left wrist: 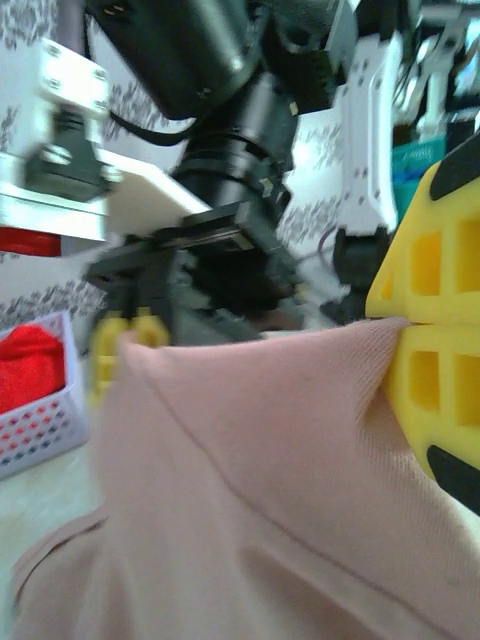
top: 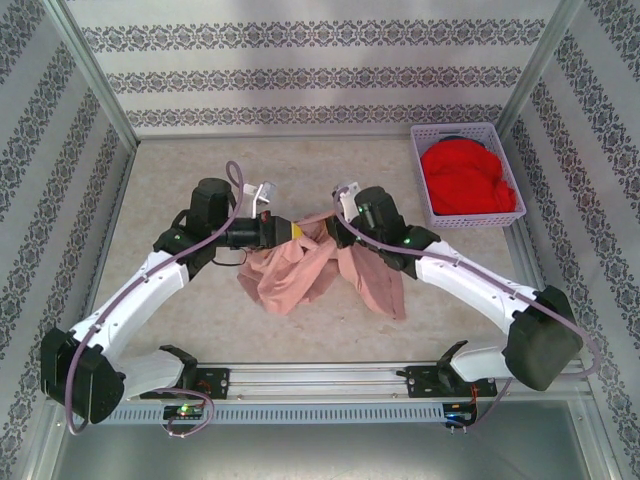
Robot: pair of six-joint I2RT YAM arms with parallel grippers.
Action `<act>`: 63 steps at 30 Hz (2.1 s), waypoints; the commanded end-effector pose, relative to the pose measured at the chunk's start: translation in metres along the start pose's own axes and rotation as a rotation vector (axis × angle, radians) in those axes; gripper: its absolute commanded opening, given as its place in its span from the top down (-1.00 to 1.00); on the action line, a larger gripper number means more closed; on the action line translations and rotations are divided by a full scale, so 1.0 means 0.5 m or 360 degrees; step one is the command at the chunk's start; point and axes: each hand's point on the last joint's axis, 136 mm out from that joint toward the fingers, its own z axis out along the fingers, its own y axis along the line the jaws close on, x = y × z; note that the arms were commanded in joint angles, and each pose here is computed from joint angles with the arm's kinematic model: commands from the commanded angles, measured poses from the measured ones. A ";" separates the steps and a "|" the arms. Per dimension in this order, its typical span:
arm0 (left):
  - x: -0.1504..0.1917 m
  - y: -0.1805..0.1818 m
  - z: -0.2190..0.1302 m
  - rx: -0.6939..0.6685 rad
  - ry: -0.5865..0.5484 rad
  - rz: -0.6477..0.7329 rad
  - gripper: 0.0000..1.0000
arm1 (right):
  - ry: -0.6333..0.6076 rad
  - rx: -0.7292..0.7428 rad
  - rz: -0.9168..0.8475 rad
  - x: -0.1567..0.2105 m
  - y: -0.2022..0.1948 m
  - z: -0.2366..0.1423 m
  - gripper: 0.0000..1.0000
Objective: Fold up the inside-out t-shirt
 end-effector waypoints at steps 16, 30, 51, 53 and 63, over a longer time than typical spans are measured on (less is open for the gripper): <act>-0.032 -0.018 -0.008 0.0119 -0.0051 -0.0137 1.00 | -0.0138 -0.0685 -0.0294 0.041 0.180 -0.168 -0.21; -0.024 -0.009 -0.012 0.0063 -0.0051 -0.0106 1.00 | -0.0127 -0.0817 -0.0242 0.015 0.222 -0.099 0.46; -0.033 0.099 -0.098 -0.0650 -0.0440 0.0401 -0.12 | -0.0122 -0.1154 0.0287 -0.121 0.243 -0.168 1.00; -0.014 0.053 -0.094 -0.0508 -0.0462 0.0534 -0.21 | -0.0123 -0.1197 0.0348 -0.137 0.248 -0.166 1.00; -0.012 -0.032 -0.030 -0.0462 -0.0416 0.0957 -0.36 | -0.0153 -0.1426 0.0522 -0.207 0.281 -0.190 1.00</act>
